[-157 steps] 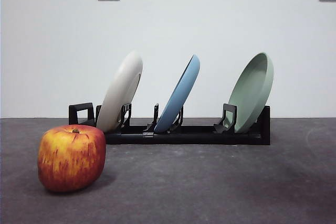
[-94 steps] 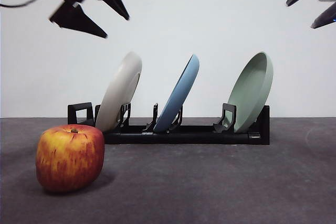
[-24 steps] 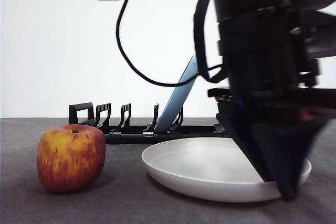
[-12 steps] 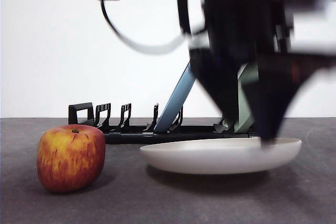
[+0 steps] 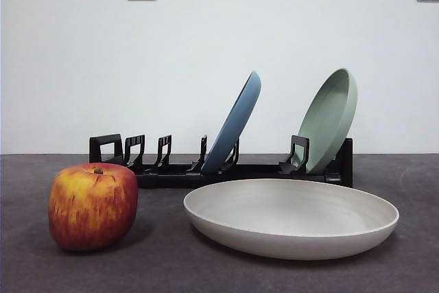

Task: Take the yellow plate from the plate rack,put the plate on the table,take the apple from the table,put the apple in the plate

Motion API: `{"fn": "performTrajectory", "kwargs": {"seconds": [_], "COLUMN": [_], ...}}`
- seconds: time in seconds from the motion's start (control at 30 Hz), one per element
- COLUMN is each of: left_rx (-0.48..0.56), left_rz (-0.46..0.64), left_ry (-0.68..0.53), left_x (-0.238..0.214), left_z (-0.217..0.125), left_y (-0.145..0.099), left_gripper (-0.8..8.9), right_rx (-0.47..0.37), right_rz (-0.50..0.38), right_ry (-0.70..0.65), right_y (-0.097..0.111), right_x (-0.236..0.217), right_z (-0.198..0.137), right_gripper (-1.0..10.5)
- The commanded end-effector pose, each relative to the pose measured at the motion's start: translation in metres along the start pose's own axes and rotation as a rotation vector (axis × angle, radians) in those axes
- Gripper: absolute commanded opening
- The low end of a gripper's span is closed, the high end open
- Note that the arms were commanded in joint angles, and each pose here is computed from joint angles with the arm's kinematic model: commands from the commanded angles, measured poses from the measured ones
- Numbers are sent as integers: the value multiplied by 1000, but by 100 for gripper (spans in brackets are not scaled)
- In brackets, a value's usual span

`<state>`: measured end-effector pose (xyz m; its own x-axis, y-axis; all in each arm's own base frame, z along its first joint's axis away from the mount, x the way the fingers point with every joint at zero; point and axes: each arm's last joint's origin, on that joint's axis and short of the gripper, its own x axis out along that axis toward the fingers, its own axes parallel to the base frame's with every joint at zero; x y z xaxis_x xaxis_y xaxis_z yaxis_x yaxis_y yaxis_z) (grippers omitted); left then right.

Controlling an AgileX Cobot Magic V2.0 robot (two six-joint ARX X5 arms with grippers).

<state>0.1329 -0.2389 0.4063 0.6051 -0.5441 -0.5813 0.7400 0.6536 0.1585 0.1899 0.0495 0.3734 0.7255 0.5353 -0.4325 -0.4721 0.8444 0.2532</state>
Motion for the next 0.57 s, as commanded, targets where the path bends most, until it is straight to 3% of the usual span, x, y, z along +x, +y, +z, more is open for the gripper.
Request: {"fn": "performTrajectory", "kwargs": {"seconds": [0.03,0.27,0.43,0.57], "left_rx": [-58,-175,-218,-254], "left_rz": [104,339,439,506], "left_ry": [-113,-318,-360,-353], "left_x": [-44,-135,-173,-190], "left_z": [-1,-22,-43,-59], "left_y": [20,54,67,73], "left_gripper": [283,283,282,282], "right_rx": [-21,-104,-183,-285], "right_rz": [68,228,312,297], "right_ry": [44,228,344,398], "right_y": [11,53,91,122], "right_x": [15,72,115,145], "right_z": [-2,-20,-37,-45], "right_gripper": [516,514,514,514]}}
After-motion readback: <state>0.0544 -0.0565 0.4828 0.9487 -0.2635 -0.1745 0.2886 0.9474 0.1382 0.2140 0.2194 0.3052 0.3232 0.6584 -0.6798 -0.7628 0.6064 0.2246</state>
